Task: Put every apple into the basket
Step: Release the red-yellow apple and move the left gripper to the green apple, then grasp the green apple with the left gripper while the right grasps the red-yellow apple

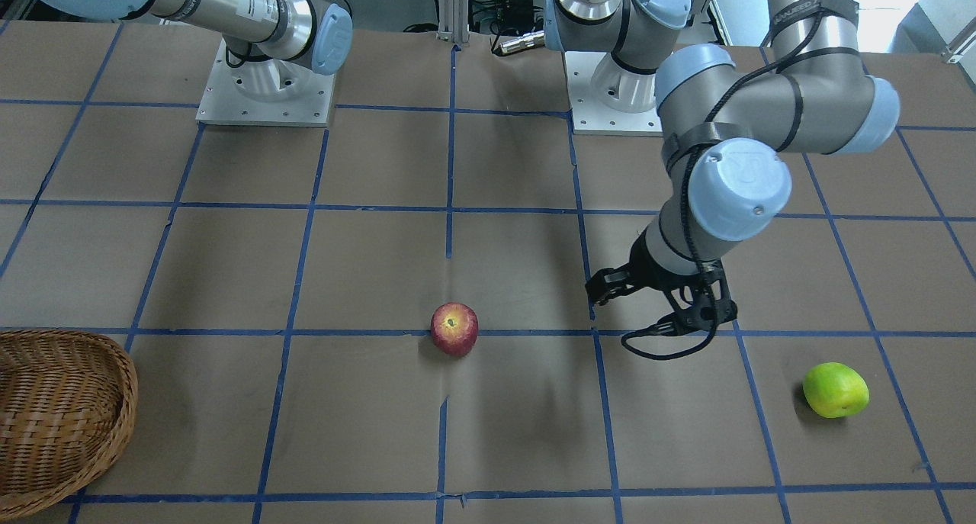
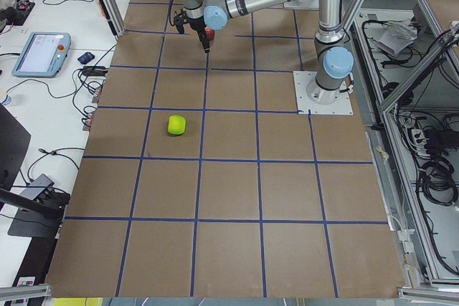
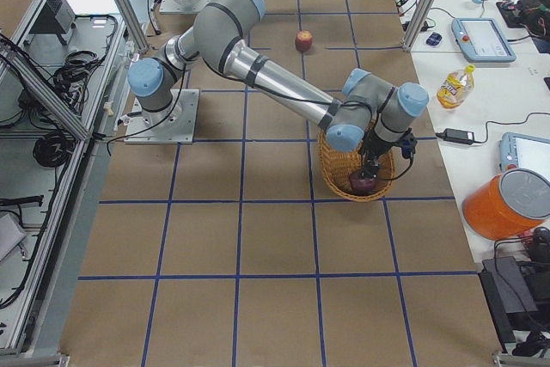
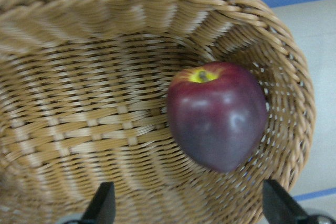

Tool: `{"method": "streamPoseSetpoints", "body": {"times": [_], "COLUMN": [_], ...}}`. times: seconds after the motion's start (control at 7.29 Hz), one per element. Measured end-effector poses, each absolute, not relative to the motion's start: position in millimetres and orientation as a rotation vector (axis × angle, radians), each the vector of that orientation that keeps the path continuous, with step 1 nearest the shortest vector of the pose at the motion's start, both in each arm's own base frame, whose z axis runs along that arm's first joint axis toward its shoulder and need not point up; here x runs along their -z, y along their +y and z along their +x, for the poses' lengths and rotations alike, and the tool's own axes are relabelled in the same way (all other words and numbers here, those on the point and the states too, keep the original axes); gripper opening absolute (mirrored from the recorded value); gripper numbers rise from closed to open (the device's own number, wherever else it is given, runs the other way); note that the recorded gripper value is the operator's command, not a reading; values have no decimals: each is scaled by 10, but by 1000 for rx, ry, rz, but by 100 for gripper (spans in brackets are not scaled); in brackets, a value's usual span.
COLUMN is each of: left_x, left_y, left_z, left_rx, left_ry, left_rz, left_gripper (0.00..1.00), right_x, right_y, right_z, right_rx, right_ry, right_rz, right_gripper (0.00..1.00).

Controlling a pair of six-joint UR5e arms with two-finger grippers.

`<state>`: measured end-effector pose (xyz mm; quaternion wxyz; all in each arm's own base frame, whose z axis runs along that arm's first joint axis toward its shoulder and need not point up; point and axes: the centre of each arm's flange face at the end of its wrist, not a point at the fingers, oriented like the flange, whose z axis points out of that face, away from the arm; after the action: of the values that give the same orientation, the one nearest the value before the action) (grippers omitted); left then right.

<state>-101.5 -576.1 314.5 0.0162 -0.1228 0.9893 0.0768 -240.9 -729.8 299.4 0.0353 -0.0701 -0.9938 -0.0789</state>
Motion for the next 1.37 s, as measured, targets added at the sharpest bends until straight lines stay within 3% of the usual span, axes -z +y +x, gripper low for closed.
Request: {"method": "streamPoseSetpoints", "body": {"times": [0.41, 0.69, 1.1, 1.37], "left_x": [-3262, -3234, -3060, -2800], "left_y": [-5644, -5638, -5873, -6148], "left_z": [192, 954, 1497, 1608], "left_rx": [-274, -281, -98, 74], "left_ry": [3068, 3052, 3024, 3027], "left_rz": [-54, 91, 151, 177], "left_gripper": [100, 94, 91, 92], "right_x": [-3816, -4073, -4015, -3602], "right_y": [-7166, -7075, -6908, -6795], "right_z": [-992, -44, 1735, 2646], "right_rx": [290, 306, 334, 356], "right_ry": [-3145, -3242, -3223, -3194], "right_rz": [-94, -117, -207, -208], "right_gripper": [100, 100, 100, 100]}}
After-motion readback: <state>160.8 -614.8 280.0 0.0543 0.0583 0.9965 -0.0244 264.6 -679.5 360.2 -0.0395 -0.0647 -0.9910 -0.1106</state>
